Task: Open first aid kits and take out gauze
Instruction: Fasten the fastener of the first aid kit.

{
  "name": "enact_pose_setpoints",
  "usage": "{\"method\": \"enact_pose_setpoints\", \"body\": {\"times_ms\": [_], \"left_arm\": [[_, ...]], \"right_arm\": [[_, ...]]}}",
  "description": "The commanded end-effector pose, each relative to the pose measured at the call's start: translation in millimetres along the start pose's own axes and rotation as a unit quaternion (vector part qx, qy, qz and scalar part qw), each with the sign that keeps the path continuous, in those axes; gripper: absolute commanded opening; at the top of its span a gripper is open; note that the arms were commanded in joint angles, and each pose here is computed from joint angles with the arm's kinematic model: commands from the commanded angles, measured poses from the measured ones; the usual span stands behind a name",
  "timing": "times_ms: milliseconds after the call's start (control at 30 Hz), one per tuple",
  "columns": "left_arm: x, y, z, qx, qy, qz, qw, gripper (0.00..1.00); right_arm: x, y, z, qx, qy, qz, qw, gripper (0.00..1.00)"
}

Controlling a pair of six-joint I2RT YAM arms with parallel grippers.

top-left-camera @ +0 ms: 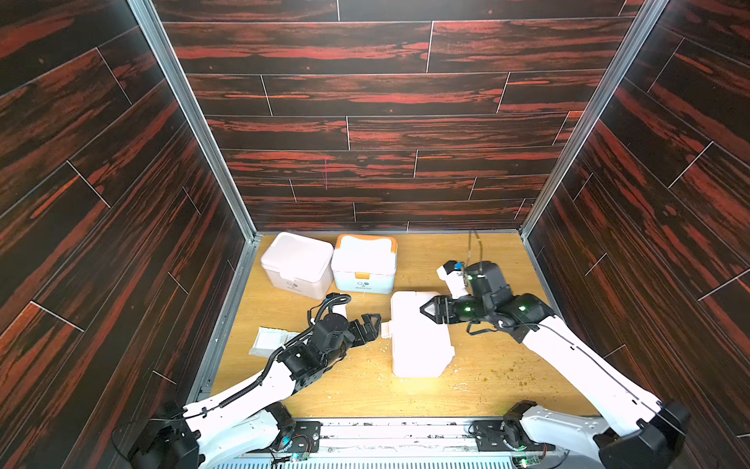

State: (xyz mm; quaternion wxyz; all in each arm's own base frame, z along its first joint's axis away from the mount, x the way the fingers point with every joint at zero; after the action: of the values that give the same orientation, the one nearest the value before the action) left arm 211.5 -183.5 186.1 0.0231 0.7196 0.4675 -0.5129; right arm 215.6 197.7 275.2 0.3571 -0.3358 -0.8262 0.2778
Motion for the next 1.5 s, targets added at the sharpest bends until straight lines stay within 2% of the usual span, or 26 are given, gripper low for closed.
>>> {"method": "enact_pose_setpoints", "body": {"times_ms": [0,200,533,700,900,1033,1467], "left_arm": [[-9,5,-2,0.020,-0.050,0.082,0.995,1.00],[3,18,0,0.037,-0.097,0.134,0.986,1.00],[0,38,12,0.087,-0.120,0.200,0.969,1.00],[-4,45,16,0.102,-0.145,0.253,0.951,1.00],[-13,59,30,0.134,-0.161,0.286,0.935,1.00],[-20,58,37,0.133,-0.153,0.292,0.935,0.99],[-31,29,26,0.104,-0.156,0.321,0.928,1.00]], "right_arm": [[3,14,6,0.034,-0.043,0.069,0.996,0.63],[14,33,8,0.063,-0.085,0.131,0.986,0.52],[3,62,33,0.135,-0.101,0.190,0.967,0.45],[4,61,37,0.132,-0.095,0.181,0.970,0.43],[5,59,37,0.128,-0.093,0.174,0.972,0.43],[6,58,38,0.127,-0.091,0.170,0.973,0.43],[9,55,39,0.121,-0.091,0.153,0.977,0.42]]}}
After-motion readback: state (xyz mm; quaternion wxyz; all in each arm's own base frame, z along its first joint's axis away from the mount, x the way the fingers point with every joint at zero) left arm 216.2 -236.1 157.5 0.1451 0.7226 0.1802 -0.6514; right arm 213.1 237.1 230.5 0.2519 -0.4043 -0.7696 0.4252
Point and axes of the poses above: each gripper's point midway between its finger pads, its own y axis out along the fingers, its own x axis along the line the jaws close on, z = x × y, the point moved 7 cm from there along -y, back along the fingers, and after that the axes turned 6 degrees about -y, right-handed, at the moved point
